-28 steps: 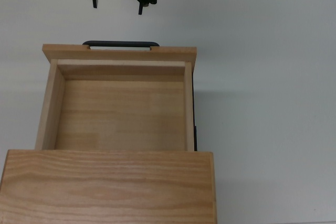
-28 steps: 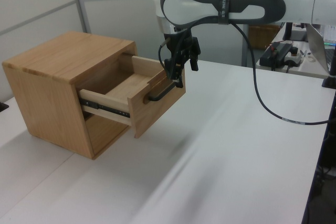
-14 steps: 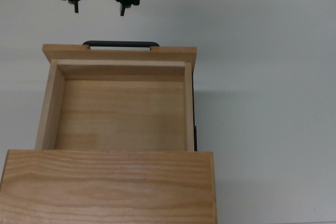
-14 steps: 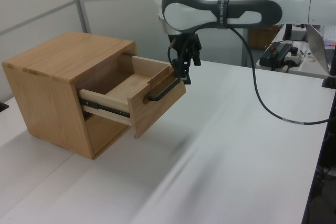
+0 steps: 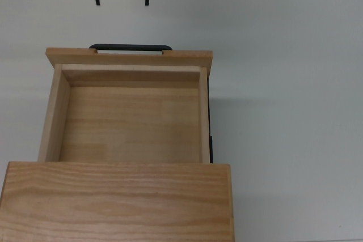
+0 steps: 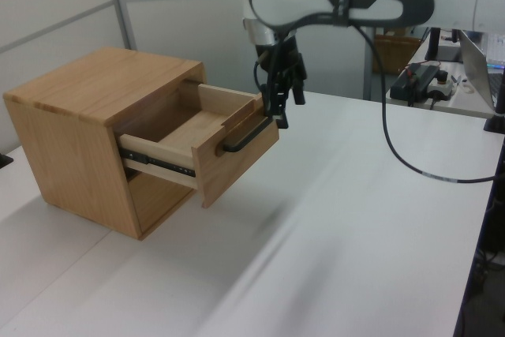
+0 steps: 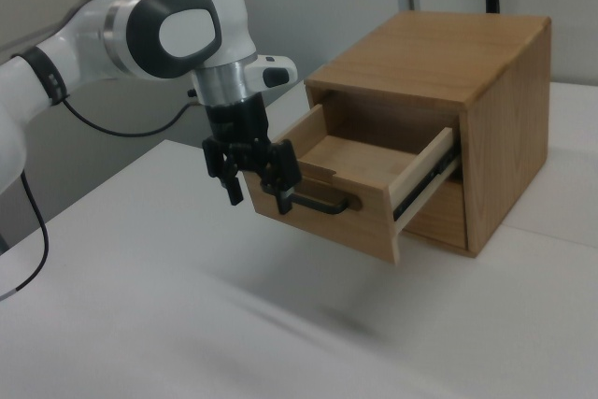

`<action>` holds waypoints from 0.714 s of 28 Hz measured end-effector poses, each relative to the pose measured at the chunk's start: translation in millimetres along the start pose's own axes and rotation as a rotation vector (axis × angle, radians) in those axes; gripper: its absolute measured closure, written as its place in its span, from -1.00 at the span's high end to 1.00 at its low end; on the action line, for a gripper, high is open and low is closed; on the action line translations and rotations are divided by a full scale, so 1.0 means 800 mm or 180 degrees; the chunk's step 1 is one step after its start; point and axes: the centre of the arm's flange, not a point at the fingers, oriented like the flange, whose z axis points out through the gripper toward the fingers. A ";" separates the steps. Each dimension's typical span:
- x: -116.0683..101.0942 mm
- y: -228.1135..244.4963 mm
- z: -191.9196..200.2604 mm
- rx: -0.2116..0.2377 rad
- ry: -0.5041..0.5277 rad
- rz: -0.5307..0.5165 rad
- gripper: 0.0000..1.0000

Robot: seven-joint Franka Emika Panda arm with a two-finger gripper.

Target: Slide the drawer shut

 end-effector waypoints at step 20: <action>-0.046 -0.006 -0.032 0.0147 -0.0163 0.1333 0.50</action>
